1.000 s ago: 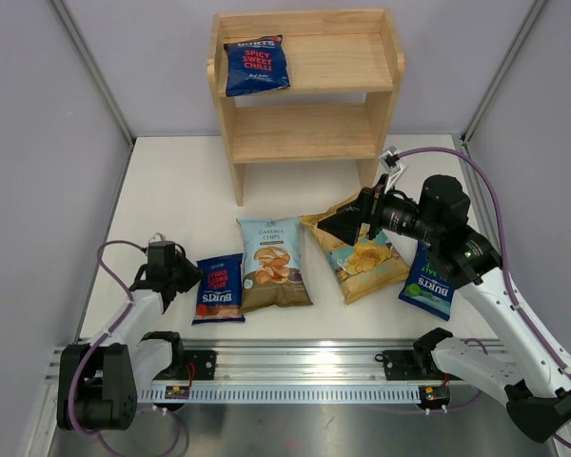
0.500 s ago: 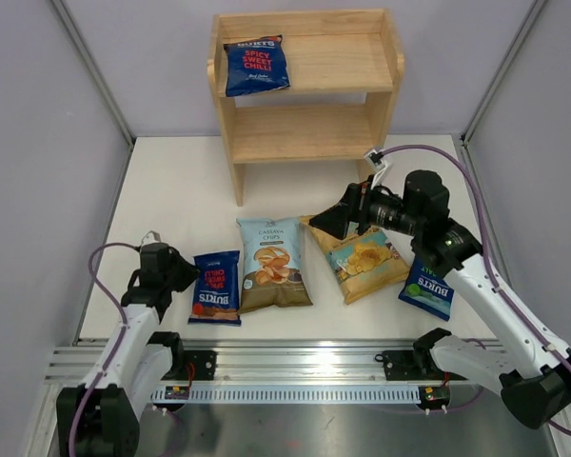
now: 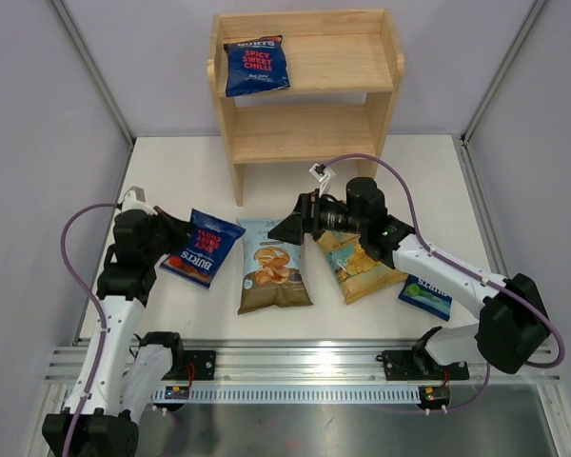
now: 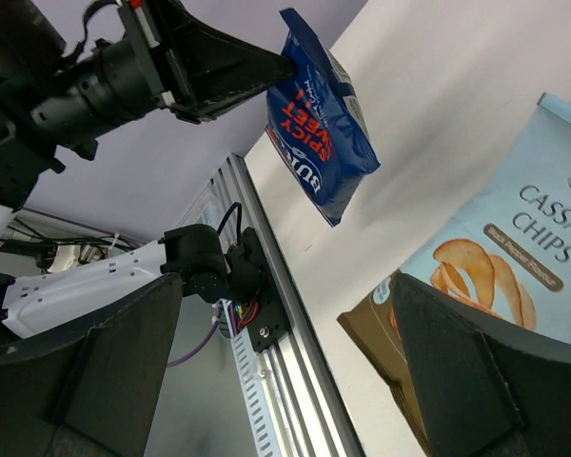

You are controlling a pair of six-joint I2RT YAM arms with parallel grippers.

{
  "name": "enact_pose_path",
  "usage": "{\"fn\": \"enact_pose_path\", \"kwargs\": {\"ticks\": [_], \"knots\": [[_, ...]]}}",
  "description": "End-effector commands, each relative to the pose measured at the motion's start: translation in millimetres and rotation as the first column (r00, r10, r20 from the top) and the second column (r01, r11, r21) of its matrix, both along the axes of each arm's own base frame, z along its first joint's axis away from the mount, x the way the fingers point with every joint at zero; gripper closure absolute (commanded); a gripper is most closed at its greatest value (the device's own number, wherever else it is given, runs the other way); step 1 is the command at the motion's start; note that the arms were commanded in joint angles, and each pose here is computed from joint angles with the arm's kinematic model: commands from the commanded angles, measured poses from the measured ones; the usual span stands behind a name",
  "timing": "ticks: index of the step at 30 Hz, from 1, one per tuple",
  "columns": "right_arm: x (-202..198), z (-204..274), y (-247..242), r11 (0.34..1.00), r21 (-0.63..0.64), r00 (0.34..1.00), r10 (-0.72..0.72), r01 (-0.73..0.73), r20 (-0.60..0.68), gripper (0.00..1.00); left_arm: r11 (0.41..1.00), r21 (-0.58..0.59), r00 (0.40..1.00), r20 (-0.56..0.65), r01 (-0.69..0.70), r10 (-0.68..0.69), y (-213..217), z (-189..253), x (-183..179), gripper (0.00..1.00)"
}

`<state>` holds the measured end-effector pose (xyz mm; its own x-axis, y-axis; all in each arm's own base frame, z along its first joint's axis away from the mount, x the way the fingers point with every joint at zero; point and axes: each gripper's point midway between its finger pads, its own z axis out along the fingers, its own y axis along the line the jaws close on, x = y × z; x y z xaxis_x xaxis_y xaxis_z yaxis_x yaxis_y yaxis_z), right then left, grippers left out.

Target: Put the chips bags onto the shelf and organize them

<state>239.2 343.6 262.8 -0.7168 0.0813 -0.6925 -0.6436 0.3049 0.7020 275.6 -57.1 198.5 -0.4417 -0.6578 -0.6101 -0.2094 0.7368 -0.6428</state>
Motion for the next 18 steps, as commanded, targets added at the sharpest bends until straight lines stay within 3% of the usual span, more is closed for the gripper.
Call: {"fn": "enact_pose_path", "kwargs": {"ticks": [1,11,18], "knots": [[5,29,19,0.993,0.121,0.990,-0.002,-0.015,0.138,0.01,0.995,0.012,0.988,0.118,0.095,-0.095,-16,51,-1,1.00],[7,22,47,0.988,0.154,0.972,-0.032,-0.005,0.235,0.01,0.967,-0.049,0.923,0.313,0.249,-0.222,-59,135,-11,1.00],[-4,29,63,0.977,0.199,0.967,0.029,-0.081,0.251,0.01,0.929,-0.089,0.874,0.380,0.359,-0.302,-94,163,-24,1.00]]}}
